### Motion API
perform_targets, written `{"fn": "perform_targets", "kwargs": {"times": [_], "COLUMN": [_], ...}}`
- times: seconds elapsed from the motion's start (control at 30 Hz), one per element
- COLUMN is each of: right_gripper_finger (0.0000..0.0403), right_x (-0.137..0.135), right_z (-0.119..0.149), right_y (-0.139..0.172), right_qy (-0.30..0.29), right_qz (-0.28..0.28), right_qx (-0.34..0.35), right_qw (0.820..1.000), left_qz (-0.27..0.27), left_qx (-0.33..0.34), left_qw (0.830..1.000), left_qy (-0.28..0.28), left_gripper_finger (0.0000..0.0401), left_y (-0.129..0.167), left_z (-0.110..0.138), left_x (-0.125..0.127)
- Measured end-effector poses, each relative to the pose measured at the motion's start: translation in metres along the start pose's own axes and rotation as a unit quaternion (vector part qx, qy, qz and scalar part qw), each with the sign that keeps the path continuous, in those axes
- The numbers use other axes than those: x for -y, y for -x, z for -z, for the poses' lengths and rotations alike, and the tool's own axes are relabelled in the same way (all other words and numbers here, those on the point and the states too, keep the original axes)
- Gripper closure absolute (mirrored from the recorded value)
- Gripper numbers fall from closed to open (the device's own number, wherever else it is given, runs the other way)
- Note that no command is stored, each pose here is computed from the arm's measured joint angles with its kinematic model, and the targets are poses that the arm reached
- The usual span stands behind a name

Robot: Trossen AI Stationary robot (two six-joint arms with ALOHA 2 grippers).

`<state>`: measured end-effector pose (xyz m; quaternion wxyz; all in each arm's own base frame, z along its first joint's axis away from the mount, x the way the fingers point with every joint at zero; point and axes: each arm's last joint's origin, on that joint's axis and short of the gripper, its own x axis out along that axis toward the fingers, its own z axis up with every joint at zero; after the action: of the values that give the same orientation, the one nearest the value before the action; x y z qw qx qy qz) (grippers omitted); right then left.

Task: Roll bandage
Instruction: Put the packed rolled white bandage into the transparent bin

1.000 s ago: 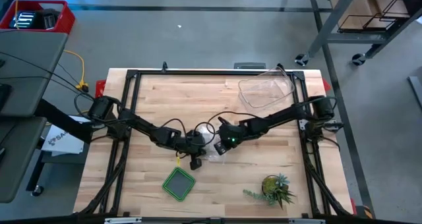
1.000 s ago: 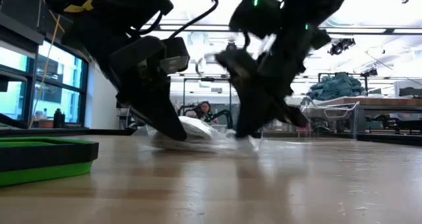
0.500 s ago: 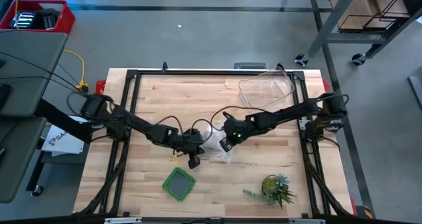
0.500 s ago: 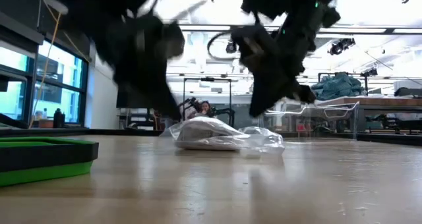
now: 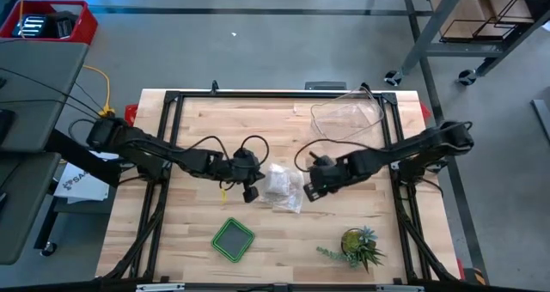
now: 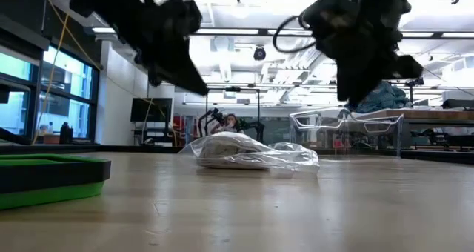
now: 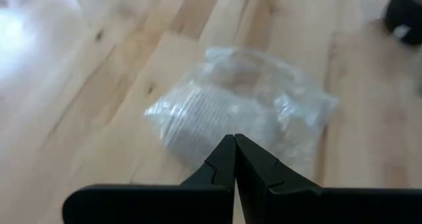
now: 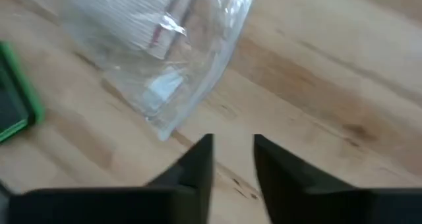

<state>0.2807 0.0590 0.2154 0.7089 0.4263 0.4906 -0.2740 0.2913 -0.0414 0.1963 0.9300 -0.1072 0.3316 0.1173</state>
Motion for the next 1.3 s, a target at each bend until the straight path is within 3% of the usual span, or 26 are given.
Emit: {"fn": "perform_targets", "kwargs": {"times": [0.13,0.23,0.3,0.47,0.67,0.73,0.83,0.93,1.03,1.1,1.13,1.3], "right_gripper_finger": [0.0240,0.0183,0.0159,0.0143,0.0141,0.0143,0.0158,0.0200,0.0289,0.0366,0.0382,0.0400], "right_x": [-0.008,-0.017,-0.015,-0.004,-0.010,-0.011,-0.012,-0.010,-0.008,-0.008,-0.008,-0.002], "right_z": [0.003,-0.010,-0.018,-0.028,-0.030,-0.031,-0.031,-0.033,-0.033,-0.034,-0.034,-0.033], "right_y": [-0.028,-0.049,-0.066,-0.094,-0.112,-0.112,-0.113,-0.114,-0.111,-0.103,-0.096,-0.036], "right_qy": [-0.029,-0.059,-0.070,-0.111,-0.122,-0.130,-0.141,-0.148,-0.145,-0.116,-0.099,-0.051], "right_qz": [0.006,-0.029,-0.021,0.023,-0.011,-0.016,-0.019,-0.016,-0.004,-0.003,-0.003,-0.004], "right_qx": [-0.004,0.012,0.016,-0.004,-0.006,-0.003,0.002,0.008,0.018,0.023,0.026,0.044], "right_qw": [1.000,0.998,0.997,0.994,0.992,0.991,0.990,0.989,0.989,0.993,0.995,0.998], "left_qz": [-0.018,-0.017,-0.010,-0.016,-0.028,-0.009,0.027,0.033,0.037,0.036,0.033,0.043], "left_qx": [-0.036,-0.059,-0.074,-0.095,-0.103,-0.112,-0.132,-0.135,-0.134,-0.138,-0.143,-0.178], "left_qw": [0.999,0.998,0.997,0.995,0.994,0.993,0.990,0.989,0.989,0.990,0.989,0.983], "left_qy": [0.003,-0.010,-0.012,-0.017,0.012,0.025,0.049,0.058,0.040,0.025,0.019,0.005], "left_gripper_finger": [0.0401,0.0401,0.0401,0.0401,0.0401,0.0401,0.0401,0.0401,0.0401,0.0401,0.0401,0.0401], "left_y": [-0.017,-0.027,-0.031,-0.036,-0.056,-0.070,-0.085,-0.089,-0.090,-0.087,-0.085,-0.063], "left_z": [0.011,0.019,0.023,0.030,0.041,0.050,0.056,0.055,0.051,0.045,0.042,0.026], "left_x": [-0.003,-0.003,-0.003,-0.003,-0.003,0.000,0.004,0.006,0.008,0.009,0.008,-0.005]}}
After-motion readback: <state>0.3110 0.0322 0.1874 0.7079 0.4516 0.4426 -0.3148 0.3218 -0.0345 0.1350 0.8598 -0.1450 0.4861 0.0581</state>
